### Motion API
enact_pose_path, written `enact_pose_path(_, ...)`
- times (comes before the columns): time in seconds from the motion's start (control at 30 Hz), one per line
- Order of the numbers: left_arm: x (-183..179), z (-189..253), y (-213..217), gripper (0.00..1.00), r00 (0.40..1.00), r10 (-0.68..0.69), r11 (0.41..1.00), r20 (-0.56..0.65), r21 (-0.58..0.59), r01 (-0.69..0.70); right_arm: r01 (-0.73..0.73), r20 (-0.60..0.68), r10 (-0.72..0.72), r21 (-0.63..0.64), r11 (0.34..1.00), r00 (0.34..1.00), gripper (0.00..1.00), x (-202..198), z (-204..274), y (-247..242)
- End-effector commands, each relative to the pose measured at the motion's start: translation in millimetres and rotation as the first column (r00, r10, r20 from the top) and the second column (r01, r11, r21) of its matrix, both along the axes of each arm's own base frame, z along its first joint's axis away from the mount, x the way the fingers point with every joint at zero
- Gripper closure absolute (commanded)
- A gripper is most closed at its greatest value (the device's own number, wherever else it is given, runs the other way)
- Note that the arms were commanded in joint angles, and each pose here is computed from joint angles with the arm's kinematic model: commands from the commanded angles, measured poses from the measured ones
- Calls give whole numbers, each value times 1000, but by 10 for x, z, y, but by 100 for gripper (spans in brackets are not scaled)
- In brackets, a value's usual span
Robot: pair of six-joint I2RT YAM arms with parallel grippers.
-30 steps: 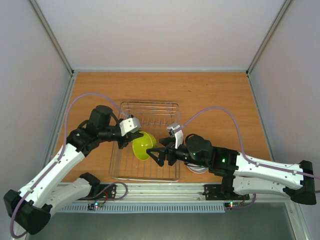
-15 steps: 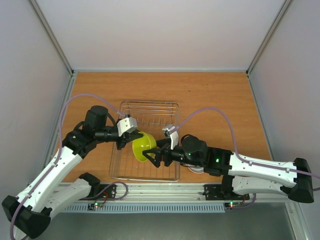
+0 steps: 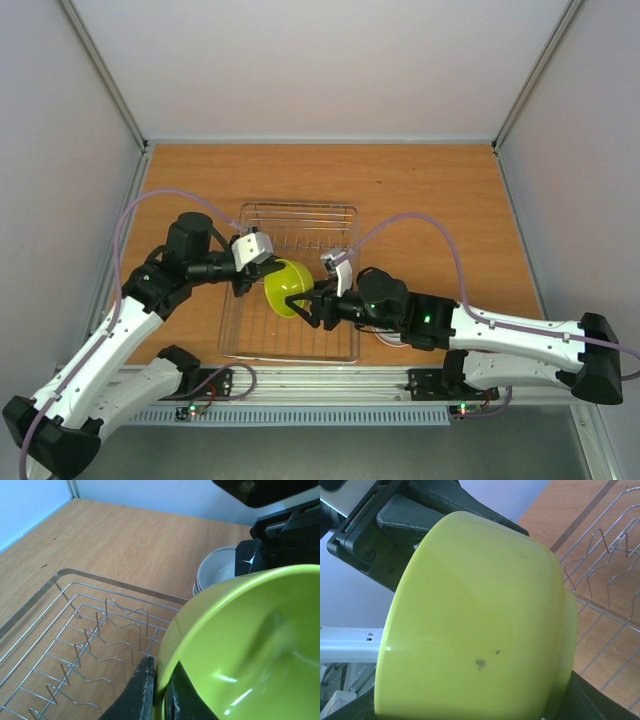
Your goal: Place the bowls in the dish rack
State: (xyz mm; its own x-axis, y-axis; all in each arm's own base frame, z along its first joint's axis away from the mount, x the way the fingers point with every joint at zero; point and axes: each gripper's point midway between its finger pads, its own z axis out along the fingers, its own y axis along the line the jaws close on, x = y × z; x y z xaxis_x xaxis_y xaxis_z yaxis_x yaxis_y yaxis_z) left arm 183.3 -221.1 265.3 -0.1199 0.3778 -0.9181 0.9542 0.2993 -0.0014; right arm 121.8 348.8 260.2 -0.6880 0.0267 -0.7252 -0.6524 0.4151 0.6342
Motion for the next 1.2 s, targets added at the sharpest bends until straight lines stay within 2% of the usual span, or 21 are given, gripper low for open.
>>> enact_pose_path(0.0, 54, 152, -11, 99, 999, 31, 998, 43, -55, -28, 33, 88, -33, 4, 999, 996, 99, 50, 190, -79)
enact_pose_path(0.1, 297, 101, 107, 100, 981, 174, 985, 82, -18, -173, 177, 138, -160, -126, 976, 977, 99, 271, 133, -275)
enact_pose_path(0.2, 665, 57, 358, 95, 905, 392, 916, 162, 16, -400, 345, 225, -285, -302, 889, 932, 99, 536, 47, -490)
enact_pose_path(0.27, 874, 57, 556, 88, 827, 519, 843, 216, 26, -537, 453, 299, -351, -416, 789, 887, 99, 717, 3, -608)
enact_pose_path(0.33, 1010, 28, 703, 80, 763, 597, 780, 248, 44, -624, 535, 378, -382, -529, 658, 844, 99, 882, -116, -661)
enact_pose_path(0.37, 1056, 16, 759, 72, 739, 622, 755, 259, 52, -654, 570, 417, -389, -568, 594, 821, 99, 943, -139, -708)
enact_pose_path(0.5, 1156, -10, 899, 50, 679, 674, 690, 292, 82, -719, 701, 569, -417, -630, 333, 709, 99, 1183, -138, -867)
enact_pose_path(0.57, 1170, -16, 935, 43, 666, 682, 675, 301, 92, -732, 734, 614, -420, -637, 237, 668, 99, 1266, -129, -946)
enact_pose_path(0.6, 1170, -19, 939, 40, 665, 683, 673, 301, 94, -734, 738, 620, -425, -641, 210, 659, 99, 1304, -131, -962)
enact_pose_path(0.7, 1154, -54, 918, 34, 681, 669, 685, 299, 108, -720, 721, 613, -415, -669, 179, 672, 99, 1394, -248, -947)
enact_pose_path(0.9, 1125, -117, 876, 33, 707, 648, 704, 283, 131, -698, 684, 578, -422, -712, 158, 699, 99, 1525, -516, -956)
enact_pose_path(1.17, 1121, -183, 849, 32, 723, 636, 714, 269, 152, -684, 639, 531, -408, -745, 195, 743, 99, 1539, -769, -800)
